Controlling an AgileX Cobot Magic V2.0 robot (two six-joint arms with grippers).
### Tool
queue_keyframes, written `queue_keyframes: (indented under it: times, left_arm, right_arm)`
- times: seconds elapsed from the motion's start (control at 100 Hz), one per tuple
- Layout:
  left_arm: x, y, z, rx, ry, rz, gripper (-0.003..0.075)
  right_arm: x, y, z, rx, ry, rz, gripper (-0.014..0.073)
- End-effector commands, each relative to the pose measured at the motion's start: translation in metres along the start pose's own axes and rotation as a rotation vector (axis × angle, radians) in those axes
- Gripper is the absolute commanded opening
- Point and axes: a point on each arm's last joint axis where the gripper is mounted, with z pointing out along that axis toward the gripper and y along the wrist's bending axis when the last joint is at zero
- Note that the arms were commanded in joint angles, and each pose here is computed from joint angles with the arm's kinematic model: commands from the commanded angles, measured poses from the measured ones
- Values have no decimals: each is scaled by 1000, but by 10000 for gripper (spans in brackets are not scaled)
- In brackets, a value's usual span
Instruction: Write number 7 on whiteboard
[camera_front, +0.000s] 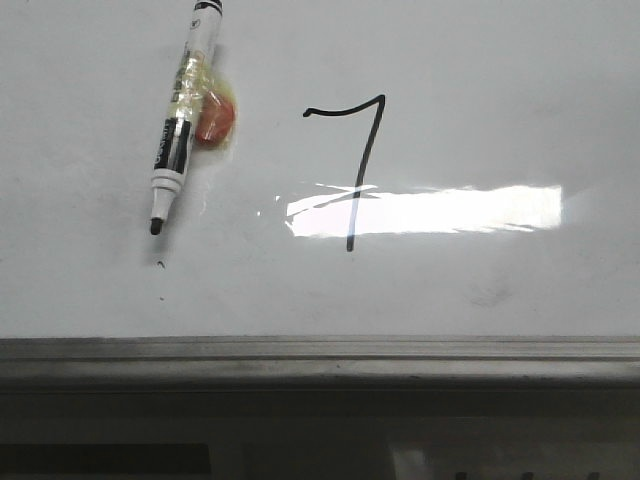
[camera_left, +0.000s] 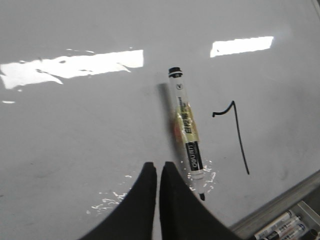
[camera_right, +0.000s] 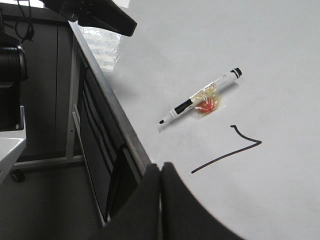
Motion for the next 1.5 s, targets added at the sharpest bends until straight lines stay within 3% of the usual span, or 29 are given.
queue_keyframes:
  times: [0.0,0.24,0.58,0.71,1.07,1.29,1.49]
  left_arm:
    - [-11,-2,-1,7,-70,42,-20]
    - [-17,-9,-1,73,-247,215,-20]
    - [18,6,7,34,-383,147,-20]
    - [36,11,10,38,-336,148,-20]
    - [58,34,-8,-143,-268,102,-20]
    - [89,40,-15,-203,-156,65,-20]
    - [94,43,-22,-286,-148,51,-20]
  right_arm:
    - [-14,-6,-2,45,-82,0,-55]
    - [-13,-6,-2,44,-80,0,-55]
    - [-13,-6,-2,44,-80,0,-55]
    - [-13,-6,-2,44,-80,0,-55]
    - [-13,-6,-2,44,-80,0,-55]
    - [-13,-6,-2,44,-80,0,-55]
    - [-13,-6,-2,44,-80,0,-55]
